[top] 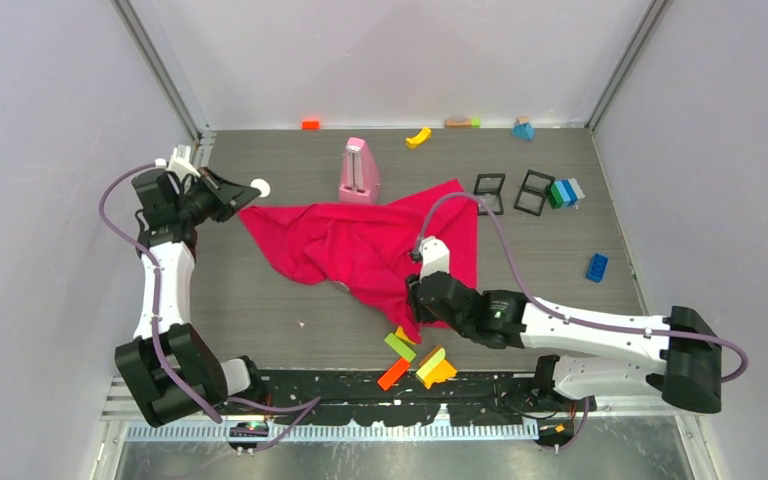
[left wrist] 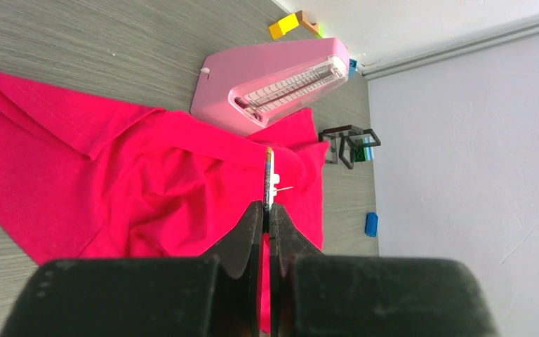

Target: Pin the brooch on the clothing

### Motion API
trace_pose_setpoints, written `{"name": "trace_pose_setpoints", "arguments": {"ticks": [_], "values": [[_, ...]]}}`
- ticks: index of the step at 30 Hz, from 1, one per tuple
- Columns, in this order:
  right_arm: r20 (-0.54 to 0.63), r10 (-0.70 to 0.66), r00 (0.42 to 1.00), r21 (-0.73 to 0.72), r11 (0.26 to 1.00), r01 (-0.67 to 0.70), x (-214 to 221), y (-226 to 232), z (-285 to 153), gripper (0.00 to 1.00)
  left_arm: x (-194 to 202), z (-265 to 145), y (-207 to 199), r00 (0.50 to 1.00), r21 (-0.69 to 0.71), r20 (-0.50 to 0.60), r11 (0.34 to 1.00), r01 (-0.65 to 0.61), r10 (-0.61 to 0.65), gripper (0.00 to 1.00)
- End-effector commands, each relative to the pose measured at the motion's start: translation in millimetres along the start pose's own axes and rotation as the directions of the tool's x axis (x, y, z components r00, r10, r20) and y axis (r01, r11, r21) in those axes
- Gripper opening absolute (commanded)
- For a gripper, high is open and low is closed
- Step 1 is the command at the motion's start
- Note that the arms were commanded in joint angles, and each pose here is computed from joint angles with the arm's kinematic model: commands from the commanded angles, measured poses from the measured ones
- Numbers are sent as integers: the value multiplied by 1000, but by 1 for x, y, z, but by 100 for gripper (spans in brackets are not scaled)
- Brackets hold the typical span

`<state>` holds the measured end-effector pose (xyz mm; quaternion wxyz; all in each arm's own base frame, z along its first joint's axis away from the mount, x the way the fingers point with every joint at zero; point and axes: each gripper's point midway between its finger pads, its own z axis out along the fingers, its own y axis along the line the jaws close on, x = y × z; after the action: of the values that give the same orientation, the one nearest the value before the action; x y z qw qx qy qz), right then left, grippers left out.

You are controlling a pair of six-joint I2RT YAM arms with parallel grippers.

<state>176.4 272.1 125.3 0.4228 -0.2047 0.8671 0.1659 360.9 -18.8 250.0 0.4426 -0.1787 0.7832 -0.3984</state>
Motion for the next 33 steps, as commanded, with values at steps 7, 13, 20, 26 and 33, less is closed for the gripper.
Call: {"name": "trace_pose_setpoints", "arguments": {"ticks": [7,13,20,26,33], "values": [[80,-34,996,-31,999,37,-48,11,-21,63,19,6,-24,992,23,-56,993,-116,117,0],[37,-95,995,-150,984,99,-56,46,-1,65,60,14,-30,976,43,-162,989,-143,148,0],[-27,-36,999,-235,972,29,-58,66,62,61,80,2,-20,974,-12,-165,987,-161,157,0],[-21,-77,997,-245,967,70,-72,87,113,57,77,-13,6,976,-188,-122,961,-202,181,0],[2,-61,998,-276,959,59,-85,114,165,50,84,-18,18,980,-243,-126,953,-182,155,0]]}}
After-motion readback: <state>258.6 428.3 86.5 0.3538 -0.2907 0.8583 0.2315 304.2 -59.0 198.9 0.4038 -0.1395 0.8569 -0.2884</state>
